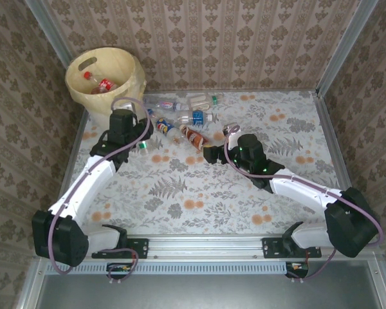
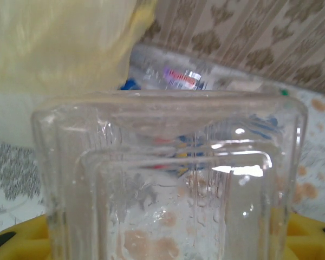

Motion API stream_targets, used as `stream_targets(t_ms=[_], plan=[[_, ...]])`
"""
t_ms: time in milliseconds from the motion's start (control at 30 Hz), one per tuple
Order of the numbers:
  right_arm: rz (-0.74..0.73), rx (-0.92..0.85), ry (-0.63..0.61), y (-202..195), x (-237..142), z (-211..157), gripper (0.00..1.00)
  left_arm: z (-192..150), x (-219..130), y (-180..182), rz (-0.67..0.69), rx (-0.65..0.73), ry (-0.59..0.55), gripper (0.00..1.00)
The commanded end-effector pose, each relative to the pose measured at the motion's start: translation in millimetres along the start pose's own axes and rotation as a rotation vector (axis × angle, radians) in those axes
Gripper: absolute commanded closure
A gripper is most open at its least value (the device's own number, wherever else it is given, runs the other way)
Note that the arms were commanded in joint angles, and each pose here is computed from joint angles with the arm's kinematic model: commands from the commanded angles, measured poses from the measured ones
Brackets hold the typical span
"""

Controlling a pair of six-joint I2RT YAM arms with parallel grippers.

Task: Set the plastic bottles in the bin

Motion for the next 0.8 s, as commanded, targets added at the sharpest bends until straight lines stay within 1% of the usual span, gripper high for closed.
stream_targets(t_ms=[0, 167, 300, 333, 400, 500, 600, 667, 767], plan=[[0.038, -0.027, -0.049, 9.3, -3.6, 15.8, 0.0, 34.0, -22.4, -9.7, -0.066, 0.016, -0.1, 0.57], [0.021, -0.036, -0.059, 7.2, -8.9, 14.0, 0.0, 68.0, -39.3, -22.2, -0.122, 0.025, -0.191, 0.57], [0.016, -0.043, -0.069, 6.1, -13.0, 13.1, 0.0, 87.8, -49.8, -29.3, -0.184, 0.02, -0.292, 0.57], [0.015, -0.047, -0.068, 6.2, -13.9, 12.3, 0.0, 91.9, -51.3, -29.2, -0.176, 0.011, -0.31, 0.57], [0.009, -0.054, -0.072, 5.6, -15.8, 12.3, 0.0, 98.6, -52.8, -24.9, -0.118, -0.028, -0.344, 0.58], [-0.002, -0.064, -0.075, 4.1, -18.4, 11.1, 0.0, 110.1, -54.5, -16.2, -0.057, -0.093, -0.398, 0.57], [-0.006, -0.074, -0.078, 4.0, -20.7, 11.1, 0.0, 125.4, -52.8, -9.2, -0.057, -0.135, -0.44, 0.56], [-0.008, -0.078, -0.085, 3.8, -21.9, 12.1, 0.0, 139.0, -47.9, -3.9, -0.088, -0.153, -0.445, 0.56], [-0.013, -0.079, -0.082, 3.3, -22.6, 11.2, 0.0, 157.4, -40.6, 0.7, -0.082, -0.155, -0.454, 0.56]])
Point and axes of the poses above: each hand's point on the last joint's axis, 136 mm out from that joint toward the fingers, its own x axis out along the fingers, its own y axis along the line the jaws close on, z = x × y, the point moved 10 cm from there along -x, back along the fingers, and after that the axes turned 3 degrees about x, right-handed, at the moved point
